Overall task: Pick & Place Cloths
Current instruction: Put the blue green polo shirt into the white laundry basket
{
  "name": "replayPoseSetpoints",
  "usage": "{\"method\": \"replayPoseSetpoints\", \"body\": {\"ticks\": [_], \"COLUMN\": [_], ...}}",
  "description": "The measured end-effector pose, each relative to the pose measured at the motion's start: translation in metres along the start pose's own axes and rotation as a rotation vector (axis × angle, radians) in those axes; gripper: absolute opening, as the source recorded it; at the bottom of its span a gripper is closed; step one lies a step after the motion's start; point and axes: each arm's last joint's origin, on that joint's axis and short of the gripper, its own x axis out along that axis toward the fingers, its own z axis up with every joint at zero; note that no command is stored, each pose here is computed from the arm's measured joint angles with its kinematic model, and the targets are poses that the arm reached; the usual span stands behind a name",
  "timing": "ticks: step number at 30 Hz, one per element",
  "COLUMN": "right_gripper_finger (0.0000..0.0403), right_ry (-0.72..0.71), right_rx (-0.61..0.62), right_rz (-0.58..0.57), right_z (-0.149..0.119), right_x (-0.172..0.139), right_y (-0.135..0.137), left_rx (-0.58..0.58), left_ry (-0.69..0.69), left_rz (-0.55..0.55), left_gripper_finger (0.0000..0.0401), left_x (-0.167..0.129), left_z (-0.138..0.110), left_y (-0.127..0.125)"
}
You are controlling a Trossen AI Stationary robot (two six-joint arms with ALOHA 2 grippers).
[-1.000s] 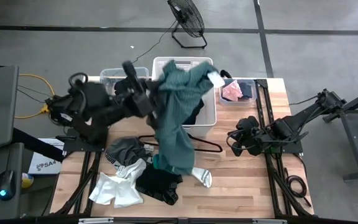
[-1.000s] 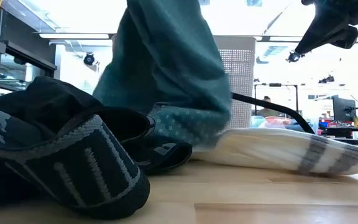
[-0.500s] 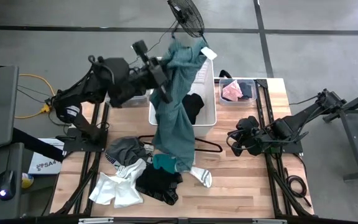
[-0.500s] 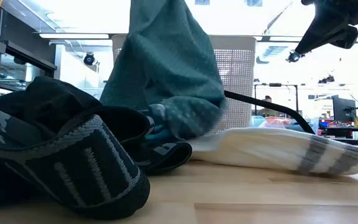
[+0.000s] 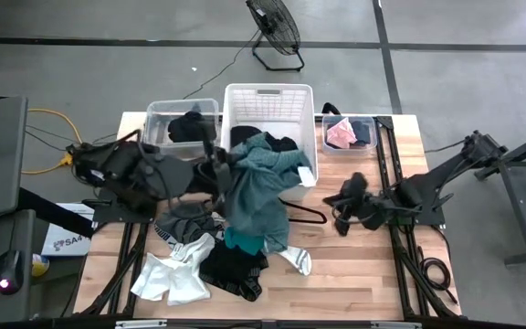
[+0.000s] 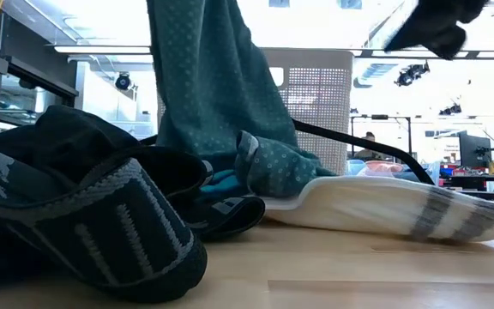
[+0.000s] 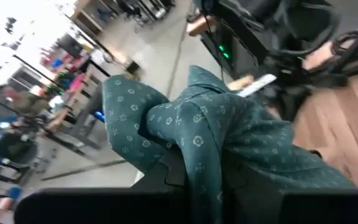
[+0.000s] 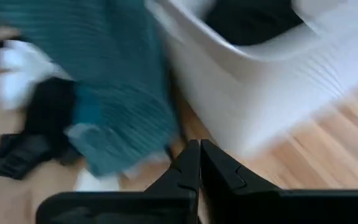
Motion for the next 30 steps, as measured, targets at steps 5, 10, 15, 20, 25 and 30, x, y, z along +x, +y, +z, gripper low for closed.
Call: {"method": "replayPoseSetpoints", "body": {"ticks": [5, 10, 15, 20, 25, 30], "right_gripper_finger": [0.0004, 0.0014, 0.0067, 0.0158, 0.0256, 0.0327], "right_ry": [-0.194, -0.268, -0.239, -0.331, -0.472, -0.55], "right_rx": [-0.237, -0.441, -0.472, -0.443, -0.449, -0.521], "right_rz": [0.156, 0.139, 0.114, 0.131, 0.159, 0.113], "right_z": [-0.001, -0.012, -0.026, -0.025, -0.018, -0.019], "right_x": [0.025, 0.062, 0.101, 0.121, 0.13, 0.135], "right_y": [0.041, 0.063, 0.066, 0.071, 0.075, 0.078], "left_rx": [-0.007, -0.003, -0.014, -0.018, -0.039, -0.036], "left_ry": [-0.033, -0.035, -0.053, -0.056, -0.089, -0.158], "left_rz": [0.036, 0.04, 0.048, 0.049, 0.056, 0.089], "left_gripper_finger": [0.0021, 0.0021, 0.0021, 0.0021, 0.0021, 0.0021], "left_x": [-0.005, -0.005, -0.005, -0.005, -0.006, -0.007], "left_z": [0.005, 0.005, 0.007, 0.008, 0.012, 0.02], "left_y": [0.004, 0.005, 0.007, 0.007, 0.008, 0.014]}}
